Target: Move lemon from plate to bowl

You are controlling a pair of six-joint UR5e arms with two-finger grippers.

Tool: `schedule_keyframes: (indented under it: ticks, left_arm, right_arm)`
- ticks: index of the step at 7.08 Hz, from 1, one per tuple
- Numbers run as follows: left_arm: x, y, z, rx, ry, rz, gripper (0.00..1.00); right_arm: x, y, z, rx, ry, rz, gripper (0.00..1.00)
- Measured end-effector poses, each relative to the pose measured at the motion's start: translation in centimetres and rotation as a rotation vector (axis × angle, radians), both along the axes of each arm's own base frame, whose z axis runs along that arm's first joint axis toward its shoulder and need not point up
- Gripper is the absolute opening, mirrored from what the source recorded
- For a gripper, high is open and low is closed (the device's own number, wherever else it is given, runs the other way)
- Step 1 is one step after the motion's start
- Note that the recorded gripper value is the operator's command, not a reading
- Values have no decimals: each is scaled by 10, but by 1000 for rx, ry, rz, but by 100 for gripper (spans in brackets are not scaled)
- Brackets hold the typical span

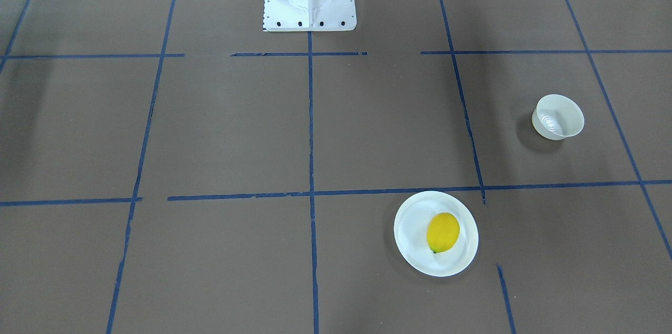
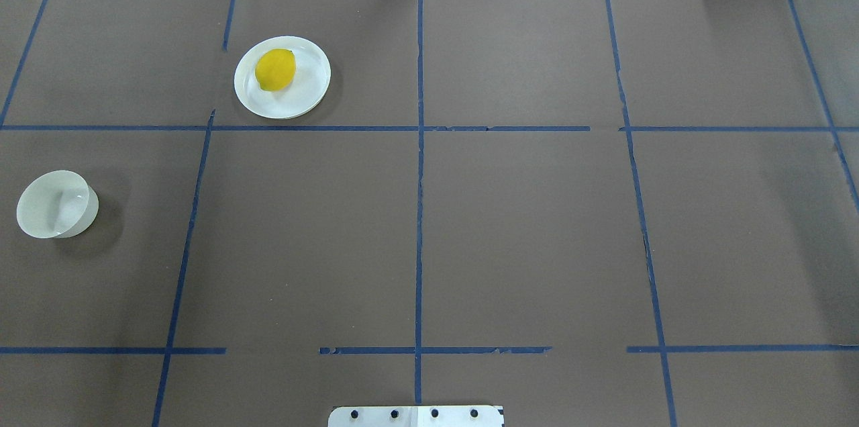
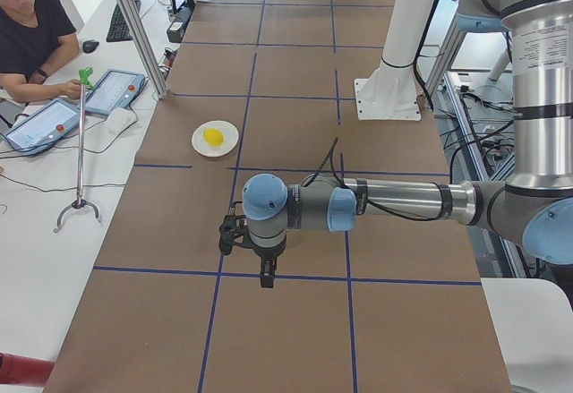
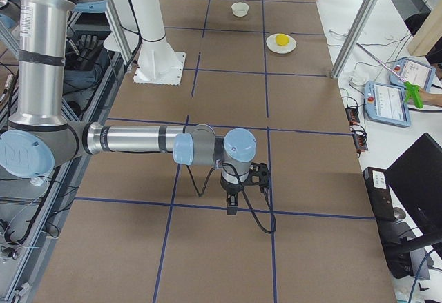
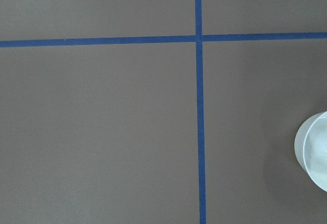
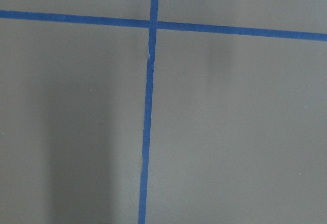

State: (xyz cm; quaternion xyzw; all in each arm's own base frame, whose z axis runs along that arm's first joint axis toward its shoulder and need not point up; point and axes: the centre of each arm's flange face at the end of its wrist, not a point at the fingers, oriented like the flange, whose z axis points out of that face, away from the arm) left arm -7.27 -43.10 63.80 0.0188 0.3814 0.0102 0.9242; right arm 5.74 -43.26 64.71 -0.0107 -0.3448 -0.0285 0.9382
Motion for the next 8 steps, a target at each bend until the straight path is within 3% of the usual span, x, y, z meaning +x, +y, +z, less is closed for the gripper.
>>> schedule_keyframes:
  ticks: [2,5,8]
  left_arm:
    - [0,-7,-9,20,1,0,100]
    - [11,-47,-47,101,1,18,100]
    - [113,-115,-132,248,21,167,100]
  right_arm:
    - [0,0,0,0,0,0,100]
    - [0,0,0,0,0,0,100]
    - [0,0,0,0,0,0,100]
